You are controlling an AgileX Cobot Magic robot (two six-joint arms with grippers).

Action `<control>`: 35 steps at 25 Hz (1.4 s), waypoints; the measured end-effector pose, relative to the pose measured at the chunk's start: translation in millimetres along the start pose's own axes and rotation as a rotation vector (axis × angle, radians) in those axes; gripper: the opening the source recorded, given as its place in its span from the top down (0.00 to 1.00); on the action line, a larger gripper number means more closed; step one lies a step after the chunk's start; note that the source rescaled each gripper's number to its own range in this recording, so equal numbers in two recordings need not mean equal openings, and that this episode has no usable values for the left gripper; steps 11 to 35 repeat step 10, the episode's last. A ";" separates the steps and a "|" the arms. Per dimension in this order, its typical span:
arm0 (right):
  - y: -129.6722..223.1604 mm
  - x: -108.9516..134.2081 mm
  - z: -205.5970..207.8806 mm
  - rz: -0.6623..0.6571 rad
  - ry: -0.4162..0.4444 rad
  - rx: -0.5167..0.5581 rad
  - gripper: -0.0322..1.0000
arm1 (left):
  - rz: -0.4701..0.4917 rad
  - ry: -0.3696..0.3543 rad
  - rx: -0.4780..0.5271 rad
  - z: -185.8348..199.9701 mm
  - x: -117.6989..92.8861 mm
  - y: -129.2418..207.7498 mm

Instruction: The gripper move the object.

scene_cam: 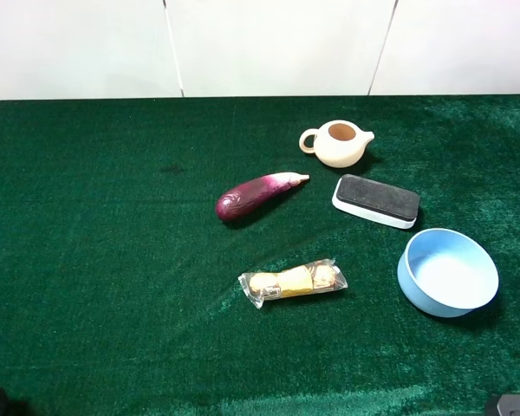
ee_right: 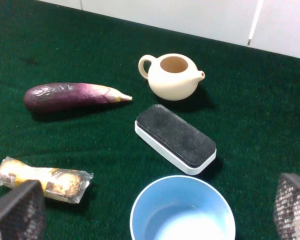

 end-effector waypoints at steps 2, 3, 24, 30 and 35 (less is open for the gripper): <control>0.0 0.0 0.0 0.000 0.000 0.000 0.00 | 0.000 0.000 0.000 0.0 0.0 0.0; 0.0 0.0 0.0 0.000 0.000 0.000 0.00 | 0.000 0.000 0.000 0.0 0.0 0.0; 0.0 0.0 0.0 0.000 0.000 0.000 0.00 | 0.000 0.000 0.000 0.0 0.0 0.0; 0.0 0.0 0.0 0.000 0.000 0.000 0.00 | 0.000 0.000 0.000 0.0 0.0 0.0; 0.0 0.0 0.0 0.000 0.000 0.000 0.00 | 0.000 0.000 0.000 0.0 0.0 0.0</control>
Point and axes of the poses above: a point on each arm's last joint axis where the gripper is mounted, z pointing back along that axis away from the gripper, x along the wrist's bending axis when the last joint is at zero, y = z × x, the point moved 1 cm from there along -z, pointing out along that axis toward the gripper, and after that the axes turned 7 degrees about z, right-handed, at the moved point
